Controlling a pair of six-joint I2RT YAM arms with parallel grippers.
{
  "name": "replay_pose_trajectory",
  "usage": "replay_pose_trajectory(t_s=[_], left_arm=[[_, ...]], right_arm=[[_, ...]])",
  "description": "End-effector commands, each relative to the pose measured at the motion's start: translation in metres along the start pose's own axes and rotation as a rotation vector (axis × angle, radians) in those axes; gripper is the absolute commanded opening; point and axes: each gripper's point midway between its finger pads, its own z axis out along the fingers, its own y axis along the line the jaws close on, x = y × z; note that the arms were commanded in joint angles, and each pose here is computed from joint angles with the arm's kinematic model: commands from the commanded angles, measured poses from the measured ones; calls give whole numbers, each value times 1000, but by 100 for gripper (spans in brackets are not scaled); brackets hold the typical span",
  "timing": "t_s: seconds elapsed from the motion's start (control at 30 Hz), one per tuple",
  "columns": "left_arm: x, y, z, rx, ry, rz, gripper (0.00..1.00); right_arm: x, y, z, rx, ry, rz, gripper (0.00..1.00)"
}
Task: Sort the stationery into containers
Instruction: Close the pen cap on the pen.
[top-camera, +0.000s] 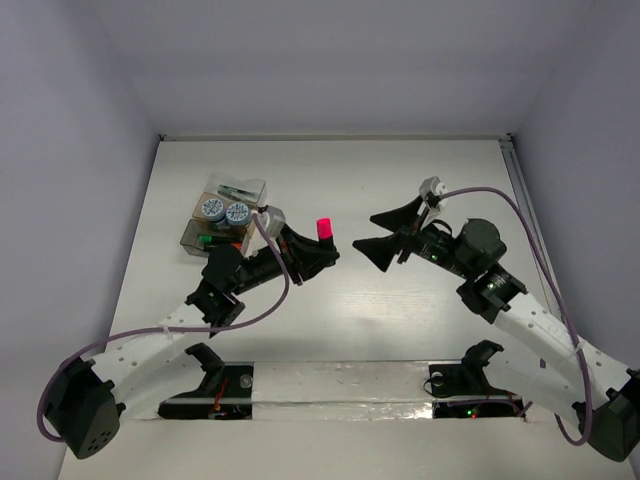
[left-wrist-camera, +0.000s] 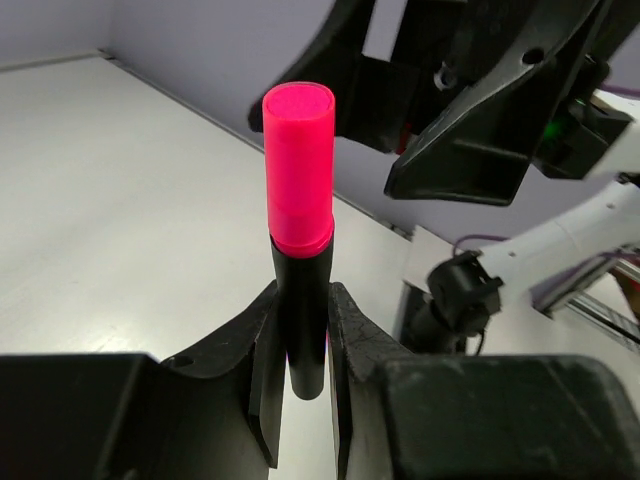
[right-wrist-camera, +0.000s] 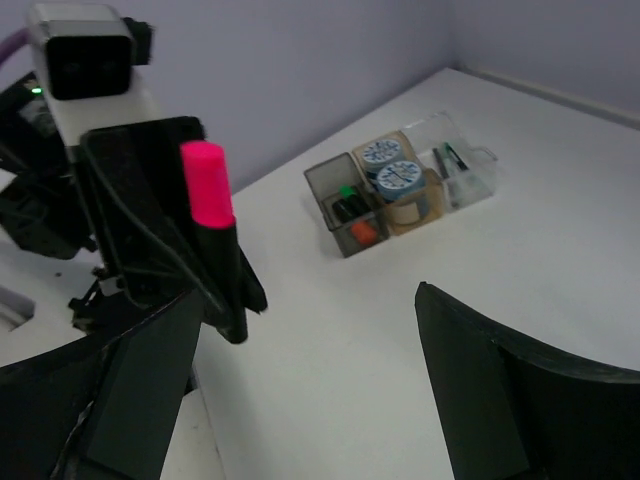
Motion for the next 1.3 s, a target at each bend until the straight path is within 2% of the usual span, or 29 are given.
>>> replay_pose_trajectory(t_s=[0.0,0.27,0.37,0.53,1.13,1.27], left_arm=[[-10,-36,-7,172,-32,0,0],[5,-51,-16,280,-10,-27,0],[6,-53,-15,294,-7,-33,0],[8,-55,-13,308,-3,-37,0],[19,-48,-3,291,32,-56,0],[17,-48,-3,287,27,-50,0]], right_arm=[[-36,43,6,-238,-65,-83,93],[-45,74,16,-454,-66,-15,94],[-44,74,23,-481,-64,17,94],[-40,82,25,-560,-45,64,85],[-28,73,40,-555,9,131,57],[-21,67,44,-523,29,144,56]])
